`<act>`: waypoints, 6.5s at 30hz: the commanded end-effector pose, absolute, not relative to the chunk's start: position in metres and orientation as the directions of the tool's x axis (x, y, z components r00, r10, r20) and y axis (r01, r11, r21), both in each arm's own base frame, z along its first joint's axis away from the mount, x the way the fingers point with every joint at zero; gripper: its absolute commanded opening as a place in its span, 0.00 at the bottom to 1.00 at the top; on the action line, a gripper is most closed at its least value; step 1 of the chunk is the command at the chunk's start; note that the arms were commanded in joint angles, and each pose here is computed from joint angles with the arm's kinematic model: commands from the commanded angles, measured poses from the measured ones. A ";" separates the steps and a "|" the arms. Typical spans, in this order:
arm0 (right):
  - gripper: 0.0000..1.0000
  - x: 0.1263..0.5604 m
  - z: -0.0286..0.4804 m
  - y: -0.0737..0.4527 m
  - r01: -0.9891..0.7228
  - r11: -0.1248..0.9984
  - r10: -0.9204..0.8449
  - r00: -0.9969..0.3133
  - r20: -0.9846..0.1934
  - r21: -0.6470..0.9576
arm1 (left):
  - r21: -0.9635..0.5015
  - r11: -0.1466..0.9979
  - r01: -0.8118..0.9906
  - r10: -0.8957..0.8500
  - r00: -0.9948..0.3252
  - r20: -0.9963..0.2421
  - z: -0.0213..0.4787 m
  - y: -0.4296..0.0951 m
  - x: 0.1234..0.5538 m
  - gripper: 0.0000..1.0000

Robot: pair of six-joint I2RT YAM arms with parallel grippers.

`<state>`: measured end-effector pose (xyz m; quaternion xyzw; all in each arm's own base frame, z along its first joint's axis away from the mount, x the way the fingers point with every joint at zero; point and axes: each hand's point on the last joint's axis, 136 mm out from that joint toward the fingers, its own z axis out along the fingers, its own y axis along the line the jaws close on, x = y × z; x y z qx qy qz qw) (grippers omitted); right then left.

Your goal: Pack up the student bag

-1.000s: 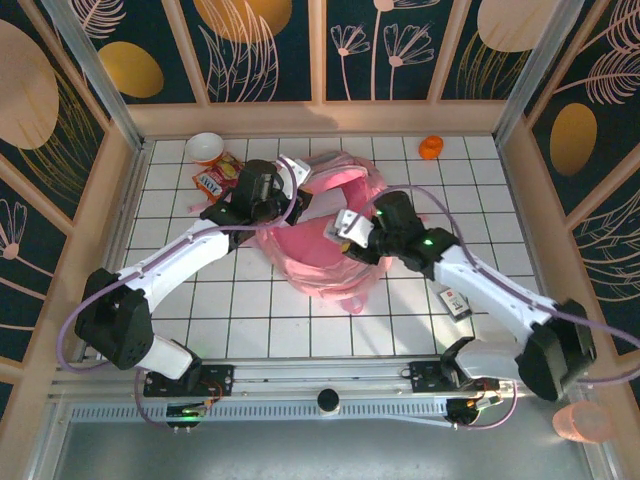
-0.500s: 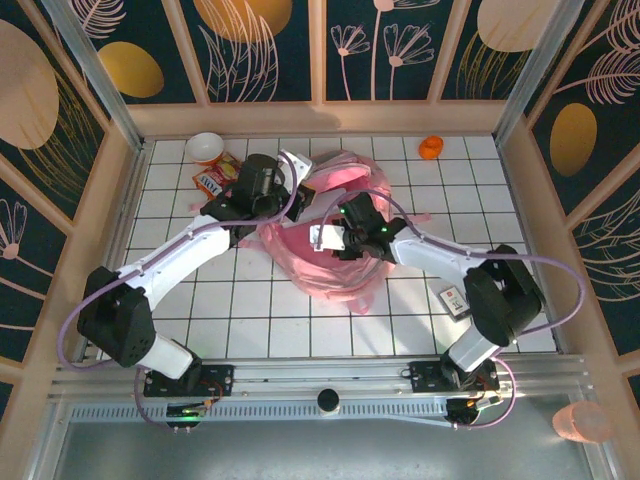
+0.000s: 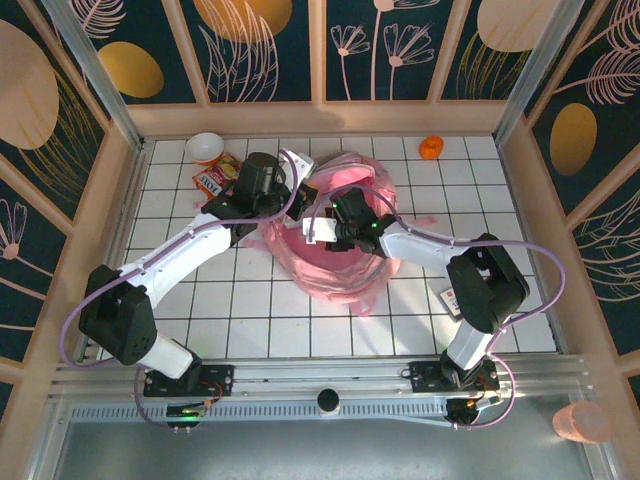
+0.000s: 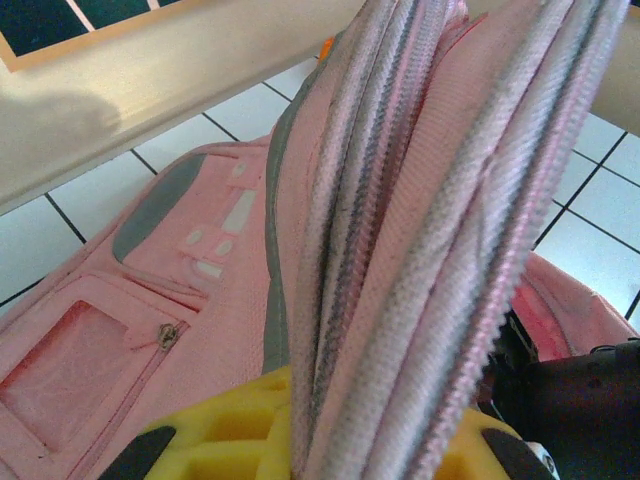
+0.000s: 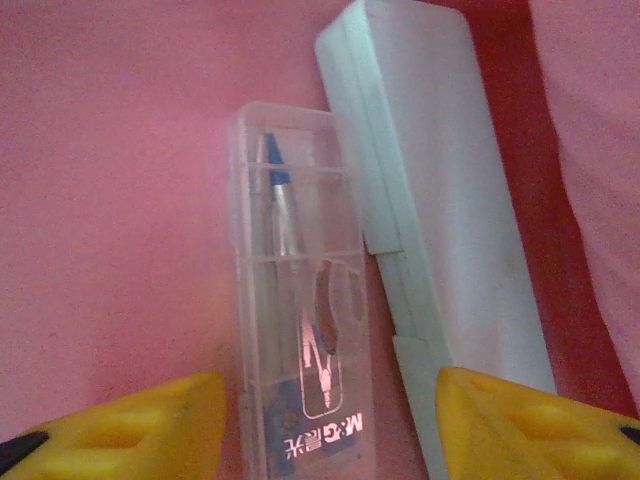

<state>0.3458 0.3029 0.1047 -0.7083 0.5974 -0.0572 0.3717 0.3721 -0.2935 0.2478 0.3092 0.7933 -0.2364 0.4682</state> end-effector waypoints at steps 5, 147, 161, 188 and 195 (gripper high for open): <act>0.58 0.348 0.138 0.297 -0.783 0.130 -0.876 0.196 -0.440 -0.609 | -0.059 0.655 0.753 0.082 -0.148 -0.985 0.345 -0.307 0.379 0.00; 0.53 0.189 0.084 0.321 -0.961 0.029 -0.905 0.091 -0.415 -0.274 | -0.740 0.672 -0.039 -0.590 -0.631 -0.503 0.134 -0.157 0.303 0.57; 0.00 0.210 0.109 0.308 -0.918 0.091 -0.883 0.105 -0.457 -0.387 | -0.698 0.716 0.005 -0.540 -0.631 -0.558 0.142 -0.157 0.306 0.57; 0.00 0.208 0.199 0.261 -0.936 0.041 -0.769 0.194 -0.609 -0.350 | -0.187 0.500 0.846 0.294 -0.369 -0.882 0.159 -0.245 0.312 0.67; 0.00 0.207 0.199 0.262 -0.939 0.041 -0.765 0.190 -0.615 -0.342 | -0.067 0.366 0.928 0.455 -0.241 -0.857 0.140 -0.250 0.316 0.79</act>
